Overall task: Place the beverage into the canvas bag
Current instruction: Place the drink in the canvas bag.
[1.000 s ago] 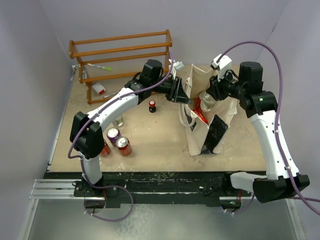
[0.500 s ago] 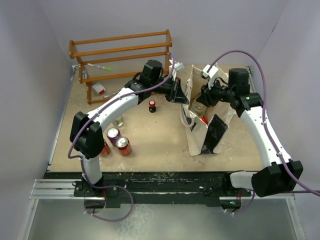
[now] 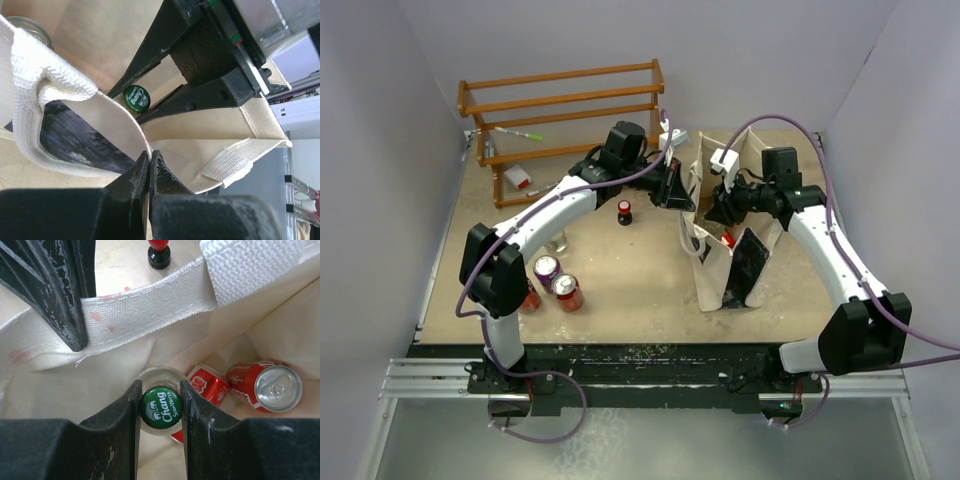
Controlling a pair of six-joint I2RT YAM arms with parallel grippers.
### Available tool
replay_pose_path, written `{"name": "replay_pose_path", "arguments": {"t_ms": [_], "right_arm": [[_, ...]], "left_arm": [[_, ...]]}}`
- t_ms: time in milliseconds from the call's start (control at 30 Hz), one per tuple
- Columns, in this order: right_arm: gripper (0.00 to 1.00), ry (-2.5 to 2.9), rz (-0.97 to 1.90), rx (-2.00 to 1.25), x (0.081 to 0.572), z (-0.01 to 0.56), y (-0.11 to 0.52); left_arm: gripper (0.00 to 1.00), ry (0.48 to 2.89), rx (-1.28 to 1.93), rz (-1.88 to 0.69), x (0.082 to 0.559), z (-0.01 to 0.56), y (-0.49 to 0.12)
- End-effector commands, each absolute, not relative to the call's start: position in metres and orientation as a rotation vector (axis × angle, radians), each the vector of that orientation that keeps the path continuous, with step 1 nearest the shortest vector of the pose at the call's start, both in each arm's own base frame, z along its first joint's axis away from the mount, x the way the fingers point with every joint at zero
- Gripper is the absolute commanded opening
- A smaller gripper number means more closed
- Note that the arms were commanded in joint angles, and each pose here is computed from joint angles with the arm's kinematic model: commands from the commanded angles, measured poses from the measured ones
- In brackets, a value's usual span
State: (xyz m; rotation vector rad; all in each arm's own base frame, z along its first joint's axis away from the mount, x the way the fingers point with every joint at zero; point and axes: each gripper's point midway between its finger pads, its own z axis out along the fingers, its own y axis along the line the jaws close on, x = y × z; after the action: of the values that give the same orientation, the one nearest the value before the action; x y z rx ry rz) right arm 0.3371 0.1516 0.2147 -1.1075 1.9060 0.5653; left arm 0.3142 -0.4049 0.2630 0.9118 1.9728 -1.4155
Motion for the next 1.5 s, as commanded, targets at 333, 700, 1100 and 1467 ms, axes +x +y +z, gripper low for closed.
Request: {"name": "replay_pose_path", "arguments": {"t_ms": [333, 700, 1100, 1467], "right_arm": [[0.0, 1.696, 0.521, -1.091, 0.363, 0.237, 0.167], [0.0, 1.73, 0.639, -1.114, 0.343, 0.225, 0.179], [0.0, 1.719, 0.776, -1.155, 0.308, 0.253, 0.187], [0.0, 1.756, 0.712, -1.138, 0.326, 0.225, 0.182]], "left_arm": [[0.0, 1.927, 0.972, -1.38, 0.313, 0.268, -0.405], [0.0, 1.914, 0.981, -1.369, 0.313, 0.271, -0.404], [0.0, 1.91, 0.986, -1.359, 0.313, 0.273, -0.404], [0.0, 1.909, 0.985, -1.357, 0.312, 0.274, -0.402]]}}
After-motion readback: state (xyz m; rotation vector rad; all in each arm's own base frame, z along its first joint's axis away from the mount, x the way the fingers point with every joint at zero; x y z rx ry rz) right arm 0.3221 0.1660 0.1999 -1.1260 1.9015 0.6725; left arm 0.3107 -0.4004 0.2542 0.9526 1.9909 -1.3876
